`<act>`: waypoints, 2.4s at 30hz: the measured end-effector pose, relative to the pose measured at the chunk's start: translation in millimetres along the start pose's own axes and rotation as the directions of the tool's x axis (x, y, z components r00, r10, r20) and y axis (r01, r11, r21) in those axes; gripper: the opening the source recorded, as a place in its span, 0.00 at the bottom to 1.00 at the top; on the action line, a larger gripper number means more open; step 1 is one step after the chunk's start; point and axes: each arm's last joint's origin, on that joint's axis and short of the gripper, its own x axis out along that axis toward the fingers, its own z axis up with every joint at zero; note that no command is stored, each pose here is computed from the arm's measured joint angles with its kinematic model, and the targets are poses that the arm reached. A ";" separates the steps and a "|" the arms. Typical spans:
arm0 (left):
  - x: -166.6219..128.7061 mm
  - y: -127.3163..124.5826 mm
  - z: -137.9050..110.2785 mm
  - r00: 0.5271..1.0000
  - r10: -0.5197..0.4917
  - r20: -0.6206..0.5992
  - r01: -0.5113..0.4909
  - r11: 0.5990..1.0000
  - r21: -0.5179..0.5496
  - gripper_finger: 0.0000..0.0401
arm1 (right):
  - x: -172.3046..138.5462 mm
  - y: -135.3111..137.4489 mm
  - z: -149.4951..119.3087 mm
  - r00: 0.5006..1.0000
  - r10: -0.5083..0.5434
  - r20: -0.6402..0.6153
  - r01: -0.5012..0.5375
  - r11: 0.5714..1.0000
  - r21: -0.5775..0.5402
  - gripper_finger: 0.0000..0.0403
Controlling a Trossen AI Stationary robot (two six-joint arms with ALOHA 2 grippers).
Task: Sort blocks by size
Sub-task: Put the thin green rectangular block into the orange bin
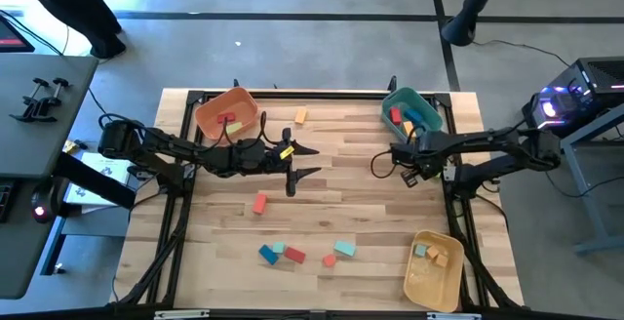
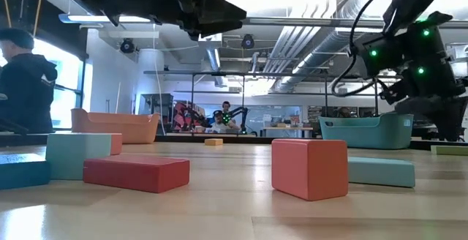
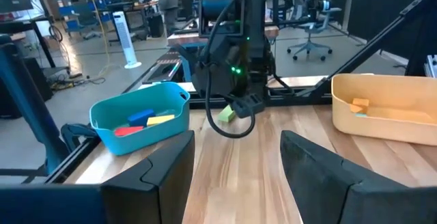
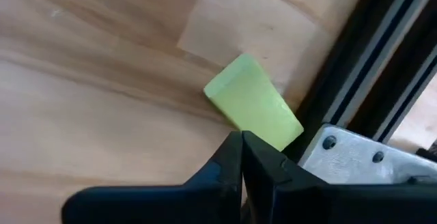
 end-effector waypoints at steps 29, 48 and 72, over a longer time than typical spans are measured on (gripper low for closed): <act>-0.1 -1.0 0.2 1.000 -0.004 0.001 0.004 1.000 -0.019 0.50 | -51.5 22.1 39.3 0.915 0.224 0.335 -0.133 0.953 -0.274 0.17; -0.1 -0.4 0.7 1.000 -0.001 0.007 0.001 1.000 -0.020 0.50 | -12.1 28.3 80.7 0.945 0.208 0.254 -0.065 0.878 -0.475 0.51; -25.2 7.3 -37.9 0.997 0.035 0.063 -0.029 0.996 -0.089 0.50 | -97.1 138.9 41.8 0.187 0.731 0.656 -0.141 0.681 -0.718 0.13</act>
